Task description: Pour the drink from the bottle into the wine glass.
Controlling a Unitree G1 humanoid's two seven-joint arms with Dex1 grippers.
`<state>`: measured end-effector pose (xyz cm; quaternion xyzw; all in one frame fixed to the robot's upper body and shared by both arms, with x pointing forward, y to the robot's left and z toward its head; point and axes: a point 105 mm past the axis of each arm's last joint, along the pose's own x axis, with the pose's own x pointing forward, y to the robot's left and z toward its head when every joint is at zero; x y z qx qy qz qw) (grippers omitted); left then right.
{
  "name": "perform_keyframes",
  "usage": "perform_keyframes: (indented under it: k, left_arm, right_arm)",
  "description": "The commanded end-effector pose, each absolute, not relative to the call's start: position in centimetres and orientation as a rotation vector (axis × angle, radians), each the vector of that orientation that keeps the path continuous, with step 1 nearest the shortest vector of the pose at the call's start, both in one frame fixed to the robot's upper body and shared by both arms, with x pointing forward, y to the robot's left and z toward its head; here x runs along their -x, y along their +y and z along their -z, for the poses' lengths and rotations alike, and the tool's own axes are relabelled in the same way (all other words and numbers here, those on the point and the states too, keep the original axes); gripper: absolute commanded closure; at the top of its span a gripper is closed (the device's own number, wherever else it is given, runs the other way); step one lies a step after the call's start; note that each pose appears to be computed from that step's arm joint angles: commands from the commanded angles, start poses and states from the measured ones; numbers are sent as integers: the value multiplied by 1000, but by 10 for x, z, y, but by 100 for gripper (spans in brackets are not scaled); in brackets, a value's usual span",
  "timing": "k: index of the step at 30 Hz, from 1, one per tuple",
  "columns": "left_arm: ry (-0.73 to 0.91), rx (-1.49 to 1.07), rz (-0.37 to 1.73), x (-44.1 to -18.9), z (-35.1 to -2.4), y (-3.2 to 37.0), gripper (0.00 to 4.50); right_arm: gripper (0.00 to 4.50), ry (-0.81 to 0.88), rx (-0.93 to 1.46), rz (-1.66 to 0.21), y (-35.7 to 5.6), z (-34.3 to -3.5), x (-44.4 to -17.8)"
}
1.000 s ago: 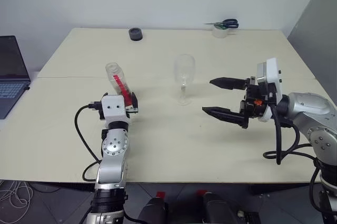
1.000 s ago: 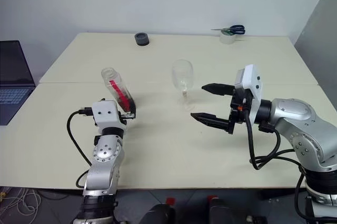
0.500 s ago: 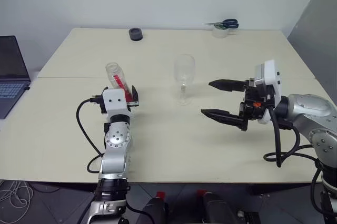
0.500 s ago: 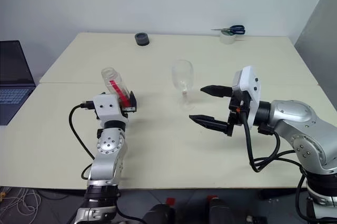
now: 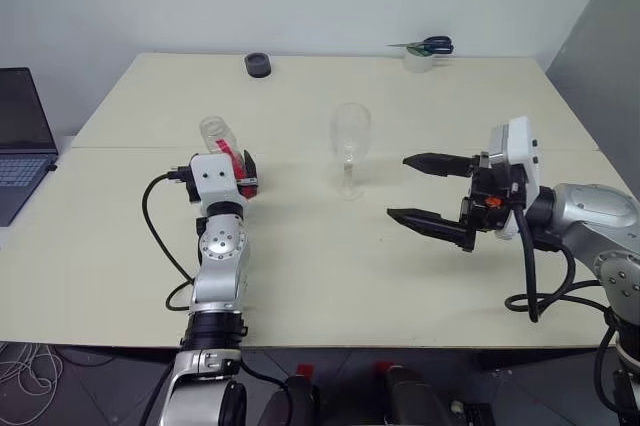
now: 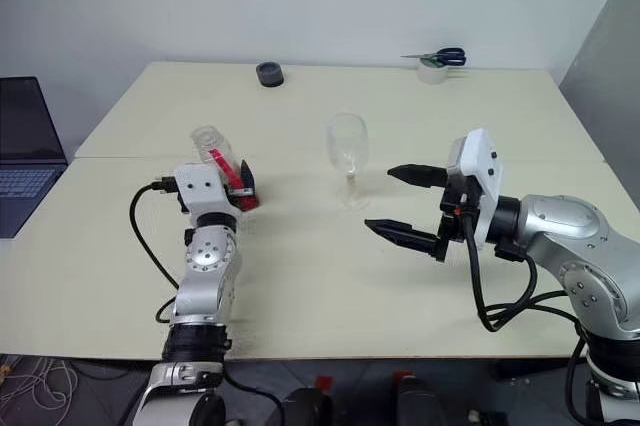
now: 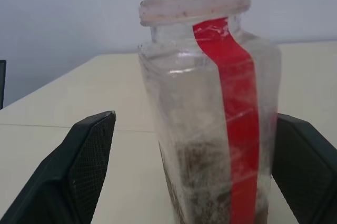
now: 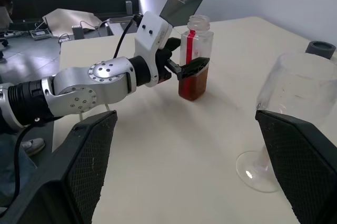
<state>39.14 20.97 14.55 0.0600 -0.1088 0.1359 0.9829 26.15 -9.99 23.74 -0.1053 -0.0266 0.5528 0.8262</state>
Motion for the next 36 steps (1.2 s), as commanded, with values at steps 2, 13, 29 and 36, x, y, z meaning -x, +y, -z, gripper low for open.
perform_keyframes:
  k: [2, 13, 29, 36]
  left_arm:
    - [-281, -112, -297, -395, -160, 218, 0]
    - [-258, -113, -284, -406, -147, 221, 0]
    - [-254, -81, -281, -411, -143, 222, 284]
    - [-254, -121, -191, -422, -163, 223, 284]
  right_arm:
    - [2, -104, 247, -1186, -98, -251, -256]
    - [2, -99, 249, -1181, -96, -252, -256]
    - [0, -92, 255, -1164, -100, -247, -253]
    - [0, -135, 239, -1072, -106, -251, -263]
